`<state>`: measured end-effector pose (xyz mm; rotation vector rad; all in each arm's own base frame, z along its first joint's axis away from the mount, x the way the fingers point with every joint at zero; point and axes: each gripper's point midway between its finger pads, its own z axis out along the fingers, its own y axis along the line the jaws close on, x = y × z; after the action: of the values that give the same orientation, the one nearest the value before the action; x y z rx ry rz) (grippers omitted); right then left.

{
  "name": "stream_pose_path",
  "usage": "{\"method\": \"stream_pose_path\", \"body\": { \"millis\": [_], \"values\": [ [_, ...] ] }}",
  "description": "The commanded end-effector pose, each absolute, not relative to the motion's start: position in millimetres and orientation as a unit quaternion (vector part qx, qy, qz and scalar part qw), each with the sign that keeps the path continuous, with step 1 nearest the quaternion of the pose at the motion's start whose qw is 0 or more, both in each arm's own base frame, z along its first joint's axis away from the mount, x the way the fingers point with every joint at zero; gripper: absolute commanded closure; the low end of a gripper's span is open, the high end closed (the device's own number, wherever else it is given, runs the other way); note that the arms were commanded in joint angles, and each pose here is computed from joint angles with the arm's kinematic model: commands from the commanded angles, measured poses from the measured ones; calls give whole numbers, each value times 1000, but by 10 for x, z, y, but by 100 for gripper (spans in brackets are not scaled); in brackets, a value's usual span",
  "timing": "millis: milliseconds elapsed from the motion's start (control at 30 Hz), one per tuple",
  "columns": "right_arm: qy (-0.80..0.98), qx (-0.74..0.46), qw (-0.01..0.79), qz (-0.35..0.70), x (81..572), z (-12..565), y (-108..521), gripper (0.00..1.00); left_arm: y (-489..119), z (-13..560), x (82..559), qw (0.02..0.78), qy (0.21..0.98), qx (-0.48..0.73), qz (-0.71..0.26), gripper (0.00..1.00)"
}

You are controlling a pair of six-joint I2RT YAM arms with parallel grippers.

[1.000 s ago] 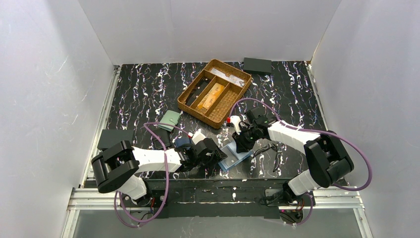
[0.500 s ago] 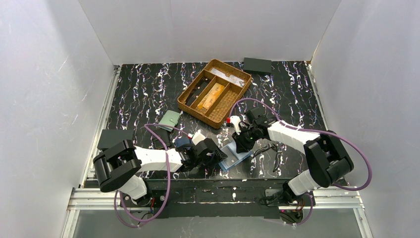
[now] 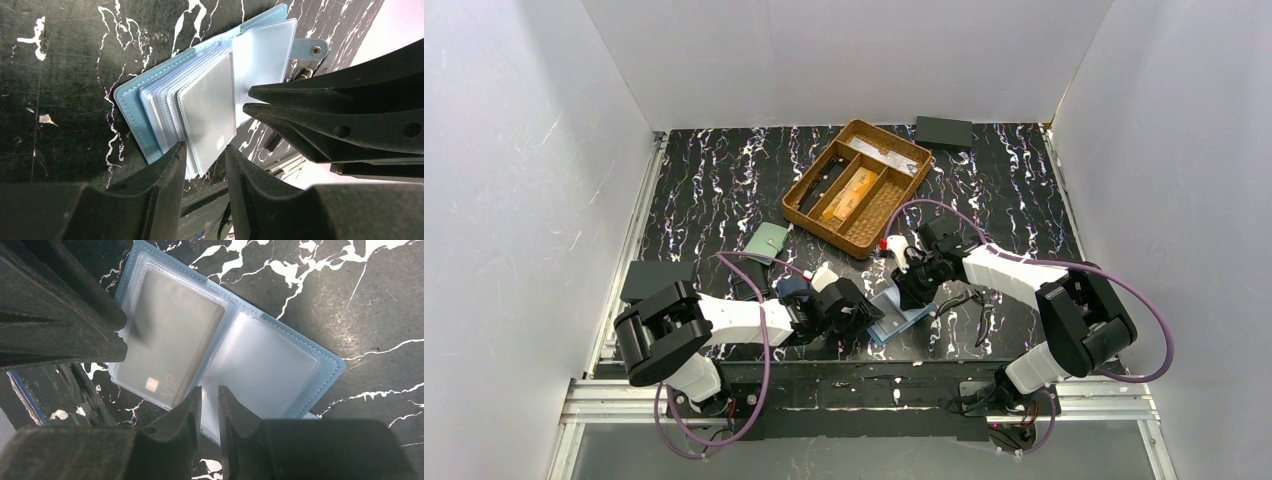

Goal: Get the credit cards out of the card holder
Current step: Remove the credit card from the card holder.

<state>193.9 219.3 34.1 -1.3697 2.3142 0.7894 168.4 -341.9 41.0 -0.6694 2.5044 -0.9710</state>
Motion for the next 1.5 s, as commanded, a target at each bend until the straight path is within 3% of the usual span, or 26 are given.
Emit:
{"method": "stream_pose_path", "body": {
  "millis": [0,567,1233,1467],
  "values": [
    [811,-490,167,273,1959,326,2215,73,-3408,425,1757,198,890,-236,-336,66],
    [808,-499,160,269,1923,294,2234,73,-3475,549,1882,216,885,-218,-349,67],
    [809,-479,180,289,2043,508,2233,71,-3736,575,1978,228,856,-131,-445,64],
    [797,-464,196,334,2068,713,2182,55,-3757,552,2041,225,854,-133,-449,64]
  ]
}}
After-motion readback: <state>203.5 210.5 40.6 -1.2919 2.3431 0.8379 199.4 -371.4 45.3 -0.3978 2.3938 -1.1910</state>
